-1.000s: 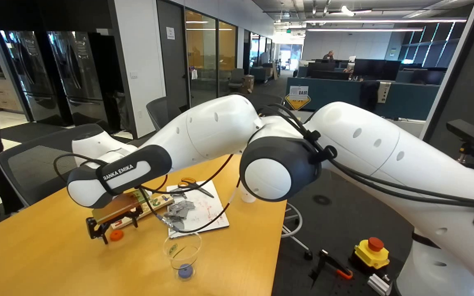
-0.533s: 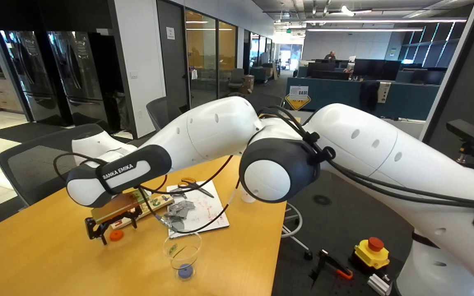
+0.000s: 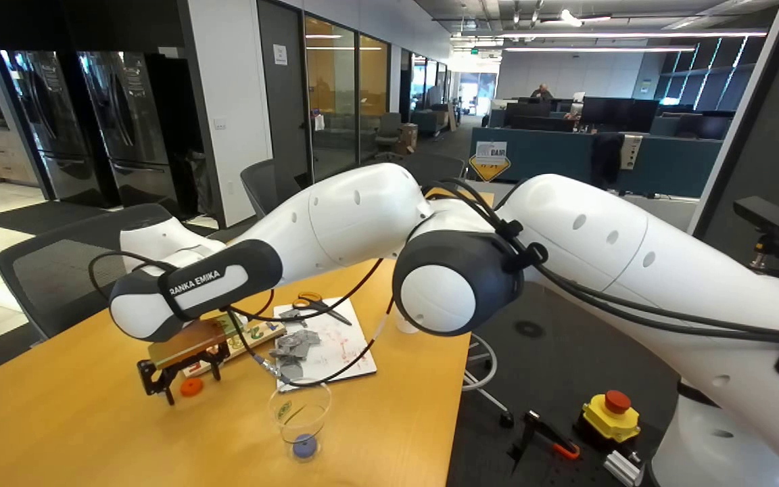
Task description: Put the blue ring in the blue cup and orange ring in the white cup
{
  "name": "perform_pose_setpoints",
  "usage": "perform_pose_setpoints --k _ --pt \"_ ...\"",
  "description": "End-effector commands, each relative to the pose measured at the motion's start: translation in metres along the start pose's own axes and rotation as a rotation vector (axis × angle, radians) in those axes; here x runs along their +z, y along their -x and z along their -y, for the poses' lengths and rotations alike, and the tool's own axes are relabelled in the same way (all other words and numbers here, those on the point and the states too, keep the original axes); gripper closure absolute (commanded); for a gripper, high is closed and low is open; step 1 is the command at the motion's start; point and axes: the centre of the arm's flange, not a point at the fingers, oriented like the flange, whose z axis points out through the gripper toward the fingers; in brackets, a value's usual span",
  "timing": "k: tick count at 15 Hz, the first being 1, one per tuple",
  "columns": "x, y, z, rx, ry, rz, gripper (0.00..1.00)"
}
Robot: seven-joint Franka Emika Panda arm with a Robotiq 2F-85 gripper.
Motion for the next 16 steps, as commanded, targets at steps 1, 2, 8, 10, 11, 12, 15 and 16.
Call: perform_pose_setpoints --k 1,2,8,10,11,12,15,16 --pt "-0.005 -0.020 0.005 -0.003 -0.042 -0.027 0.42" --pt "-0.007 -0.020 0.005 -0.003 -0.044 -0.031 0.49" --pt "-0.012 -0.022 -0.004 -0.001 -0.021 -0.040 0.80" --pt "-0.024 -0.019 -0.017 -0.001 0.012 -0.047 0.81" --pt "-0.032 -0.017 -0.028 -0.008 0.017 -0.048 0.81" --pt "-0.042 -0.015 -0.040 -0.021 0.017 -0.046 0.80" --pt "-0.076 -0.012 -0.084 -0.050 0.011 -0.057 0.80" --pt "-0.088 -0.012 -0.099 -0.054 0.015 -0.060 0.81"
